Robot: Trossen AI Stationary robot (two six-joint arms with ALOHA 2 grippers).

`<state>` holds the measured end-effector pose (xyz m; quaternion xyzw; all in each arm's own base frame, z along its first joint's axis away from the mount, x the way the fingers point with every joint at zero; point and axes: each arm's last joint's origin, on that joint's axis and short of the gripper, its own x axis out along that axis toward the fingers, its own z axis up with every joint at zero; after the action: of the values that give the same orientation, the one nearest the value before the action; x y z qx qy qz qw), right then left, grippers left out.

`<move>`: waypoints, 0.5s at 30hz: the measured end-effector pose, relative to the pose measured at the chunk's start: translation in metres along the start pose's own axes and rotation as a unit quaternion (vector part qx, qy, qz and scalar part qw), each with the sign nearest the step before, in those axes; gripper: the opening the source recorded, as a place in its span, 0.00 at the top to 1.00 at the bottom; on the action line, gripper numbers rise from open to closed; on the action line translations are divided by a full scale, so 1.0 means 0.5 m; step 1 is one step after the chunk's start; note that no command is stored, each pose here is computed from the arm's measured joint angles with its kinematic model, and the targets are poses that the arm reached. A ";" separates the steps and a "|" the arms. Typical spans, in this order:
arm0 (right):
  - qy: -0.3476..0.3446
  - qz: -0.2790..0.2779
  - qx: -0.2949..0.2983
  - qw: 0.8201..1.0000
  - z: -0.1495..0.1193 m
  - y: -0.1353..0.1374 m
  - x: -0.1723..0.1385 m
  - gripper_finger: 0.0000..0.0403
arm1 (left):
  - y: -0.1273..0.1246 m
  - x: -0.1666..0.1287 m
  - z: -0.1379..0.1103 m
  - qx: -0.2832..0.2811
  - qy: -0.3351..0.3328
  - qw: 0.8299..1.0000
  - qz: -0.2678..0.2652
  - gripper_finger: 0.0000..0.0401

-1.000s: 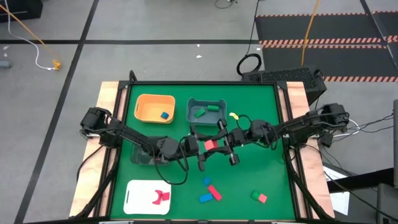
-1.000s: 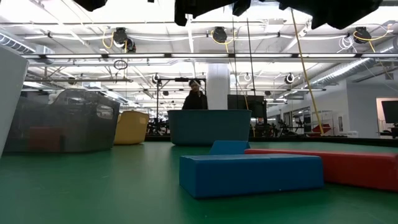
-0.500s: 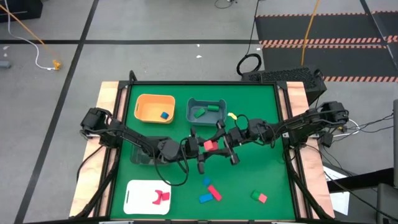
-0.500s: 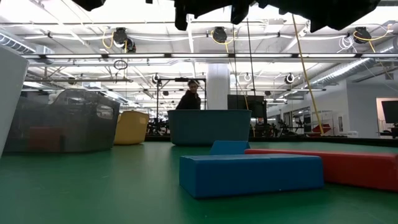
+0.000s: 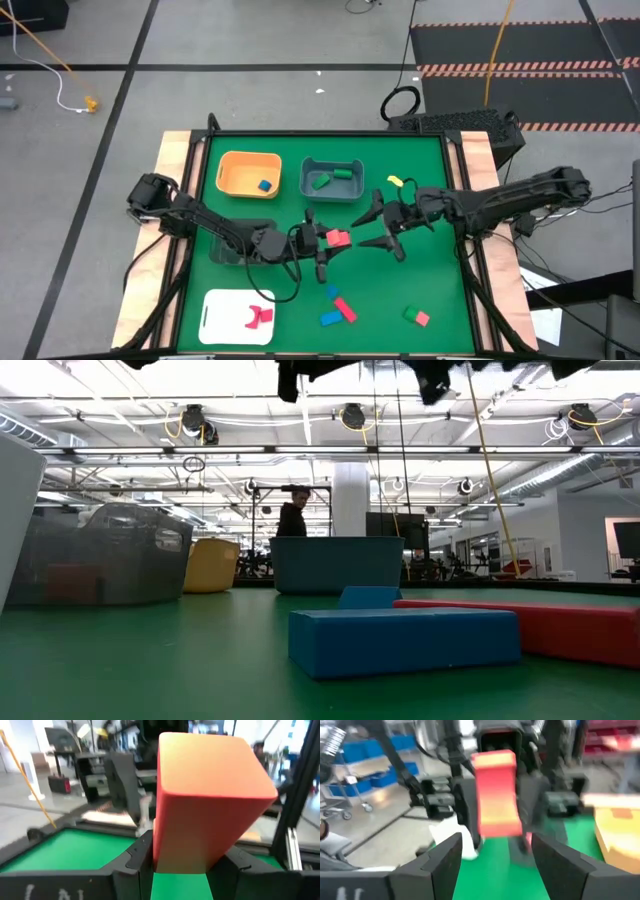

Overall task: Sort & place blocks by color
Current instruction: Put the orange arch block into the black bin

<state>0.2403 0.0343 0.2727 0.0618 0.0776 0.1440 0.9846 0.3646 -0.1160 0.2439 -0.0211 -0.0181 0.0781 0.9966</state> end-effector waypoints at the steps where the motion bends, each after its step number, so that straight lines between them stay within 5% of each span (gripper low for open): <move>1: 0.009 -0.011 0.010 1.000 -0.002 0.000 -0.005 0.43 | -0.003 -0.003 -0.004 -0.001 0.016 1.000 -0.002 0.67; 9: 0.062 -0.054 0.044 0.996 -0.026 0.010 -0.005 0.45 | 0.004 -0.079 0.010 -0.101 0.196 0.975 0.022 0.67; 15: 0.082 -0.049 0.069 0.993 -0.041 0.018 0.008 0.46 | 0.012 -0.193 0.025 -0.201 0.360 0.908 0.072 0.67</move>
<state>0.2381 0.0460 0.2533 0.1133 0.1707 0.0946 0.9742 0.2678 -0.1247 0.2530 -0.2484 0.3278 0.1318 0.9019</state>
